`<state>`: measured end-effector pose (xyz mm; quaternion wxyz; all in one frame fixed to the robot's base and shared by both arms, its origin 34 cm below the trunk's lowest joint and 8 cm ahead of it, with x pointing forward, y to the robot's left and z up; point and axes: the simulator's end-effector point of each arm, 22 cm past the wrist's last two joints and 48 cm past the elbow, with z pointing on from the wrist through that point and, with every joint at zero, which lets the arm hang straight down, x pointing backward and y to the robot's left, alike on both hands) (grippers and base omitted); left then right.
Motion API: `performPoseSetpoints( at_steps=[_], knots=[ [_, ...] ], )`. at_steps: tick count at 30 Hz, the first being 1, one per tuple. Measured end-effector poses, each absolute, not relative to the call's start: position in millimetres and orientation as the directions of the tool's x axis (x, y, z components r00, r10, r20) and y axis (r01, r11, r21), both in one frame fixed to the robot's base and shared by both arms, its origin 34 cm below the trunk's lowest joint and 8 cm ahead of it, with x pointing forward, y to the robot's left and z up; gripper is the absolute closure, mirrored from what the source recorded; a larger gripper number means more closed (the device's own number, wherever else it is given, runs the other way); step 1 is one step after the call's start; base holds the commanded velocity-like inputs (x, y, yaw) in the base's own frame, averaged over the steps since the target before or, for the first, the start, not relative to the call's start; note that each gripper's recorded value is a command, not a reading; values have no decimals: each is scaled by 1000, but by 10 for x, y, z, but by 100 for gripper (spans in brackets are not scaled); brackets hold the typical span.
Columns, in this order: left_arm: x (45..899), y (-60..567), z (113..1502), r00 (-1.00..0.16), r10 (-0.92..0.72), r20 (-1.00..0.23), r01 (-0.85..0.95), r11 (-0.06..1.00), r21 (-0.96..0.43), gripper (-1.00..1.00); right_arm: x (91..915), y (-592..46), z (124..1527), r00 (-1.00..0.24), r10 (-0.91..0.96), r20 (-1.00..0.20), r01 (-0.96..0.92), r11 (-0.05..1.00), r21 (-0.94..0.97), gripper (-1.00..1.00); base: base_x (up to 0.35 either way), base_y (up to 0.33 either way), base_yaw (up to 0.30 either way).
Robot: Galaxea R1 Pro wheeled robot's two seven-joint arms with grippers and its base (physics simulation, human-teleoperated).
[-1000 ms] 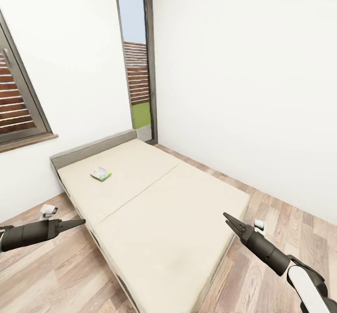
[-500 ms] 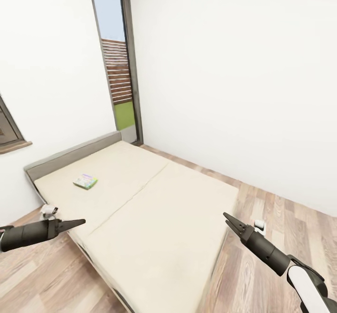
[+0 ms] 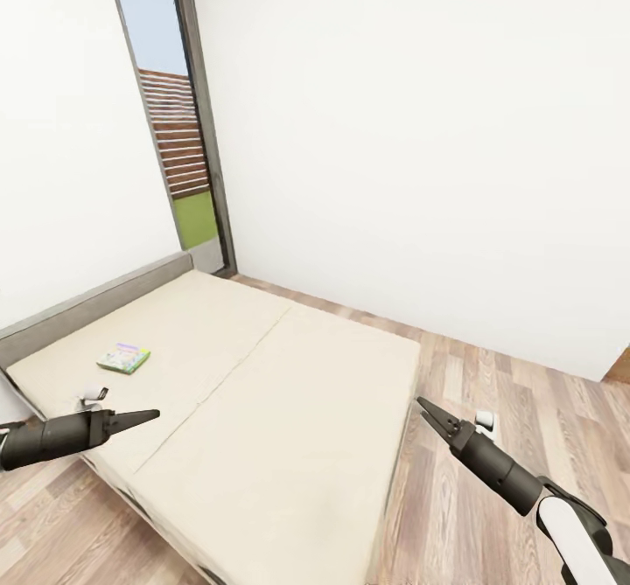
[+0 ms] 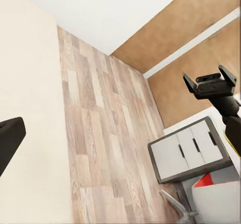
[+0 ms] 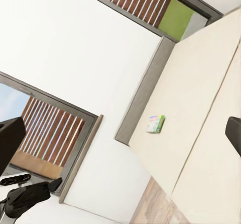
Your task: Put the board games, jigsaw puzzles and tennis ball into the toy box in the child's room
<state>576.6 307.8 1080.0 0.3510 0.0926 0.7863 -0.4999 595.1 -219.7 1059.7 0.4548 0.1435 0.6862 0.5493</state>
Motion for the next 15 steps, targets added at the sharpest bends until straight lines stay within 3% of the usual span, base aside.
performPoseSetpoints(
  at_steps=[15],
  knots=[
    [5767, 3077, 10801, -736, -205, -645, 497, 483, -721, -100, 5951, -2197, 10597, -545, 697, -466, -303, 355, 884, -100, 1, 24, -278]
  ],
)
